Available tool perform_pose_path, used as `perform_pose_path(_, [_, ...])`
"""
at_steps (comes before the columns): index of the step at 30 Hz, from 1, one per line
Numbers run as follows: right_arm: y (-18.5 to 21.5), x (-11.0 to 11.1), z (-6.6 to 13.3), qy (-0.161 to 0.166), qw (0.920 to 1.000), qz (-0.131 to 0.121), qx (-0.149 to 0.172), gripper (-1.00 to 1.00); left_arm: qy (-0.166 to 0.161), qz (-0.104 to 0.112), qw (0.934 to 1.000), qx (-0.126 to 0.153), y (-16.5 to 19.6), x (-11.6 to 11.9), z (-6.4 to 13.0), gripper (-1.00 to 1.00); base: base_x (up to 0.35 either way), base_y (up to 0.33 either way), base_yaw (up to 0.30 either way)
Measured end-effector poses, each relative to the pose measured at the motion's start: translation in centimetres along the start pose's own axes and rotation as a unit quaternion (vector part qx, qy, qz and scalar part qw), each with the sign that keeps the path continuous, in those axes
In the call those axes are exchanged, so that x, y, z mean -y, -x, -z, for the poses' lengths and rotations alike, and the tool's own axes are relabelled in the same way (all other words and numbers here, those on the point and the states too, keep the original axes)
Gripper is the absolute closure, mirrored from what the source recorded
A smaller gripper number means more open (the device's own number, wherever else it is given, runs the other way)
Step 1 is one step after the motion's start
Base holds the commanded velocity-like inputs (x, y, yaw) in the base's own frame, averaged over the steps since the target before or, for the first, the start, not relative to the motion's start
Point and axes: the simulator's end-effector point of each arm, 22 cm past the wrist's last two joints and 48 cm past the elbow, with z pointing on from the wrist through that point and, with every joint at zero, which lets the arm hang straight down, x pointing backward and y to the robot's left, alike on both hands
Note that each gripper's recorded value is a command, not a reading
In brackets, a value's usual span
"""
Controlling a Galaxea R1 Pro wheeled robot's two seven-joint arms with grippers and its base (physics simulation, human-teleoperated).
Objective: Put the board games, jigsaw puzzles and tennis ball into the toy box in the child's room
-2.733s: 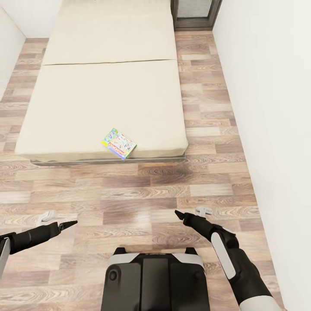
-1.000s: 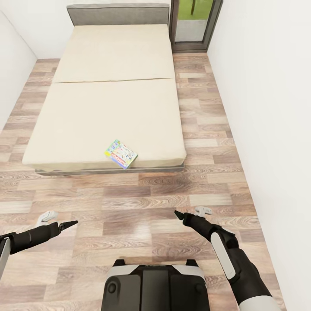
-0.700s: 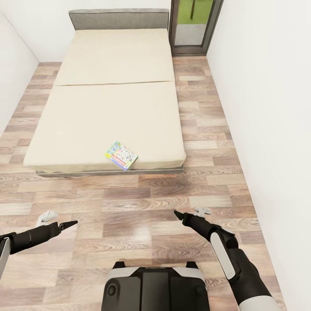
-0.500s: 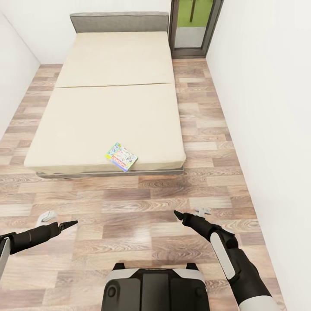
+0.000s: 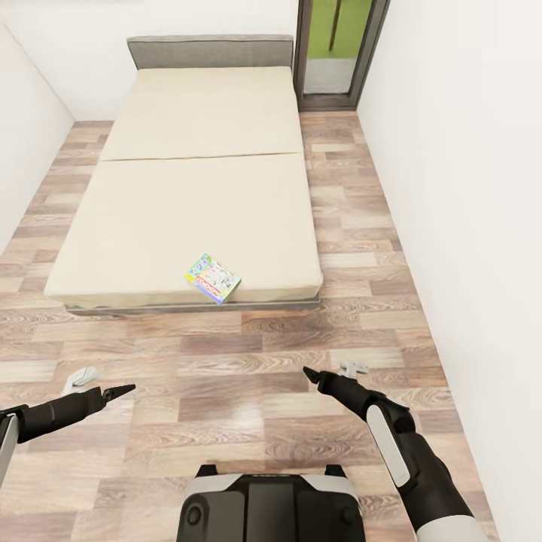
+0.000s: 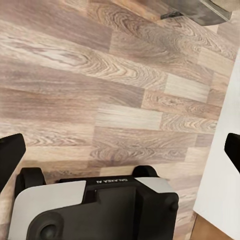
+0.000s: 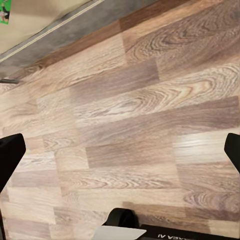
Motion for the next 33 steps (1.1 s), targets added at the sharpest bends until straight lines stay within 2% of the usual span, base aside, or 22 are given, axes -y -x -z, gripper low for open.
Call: perform_pose_path(33, [2.5,-1.7,1.4,0.01,0.9996,0.012,0.025,-1.0,-0.01,-0.013,0.9996,0.022,1.8,1.7,1.5,-1.0,0.0,0.0,0.0])
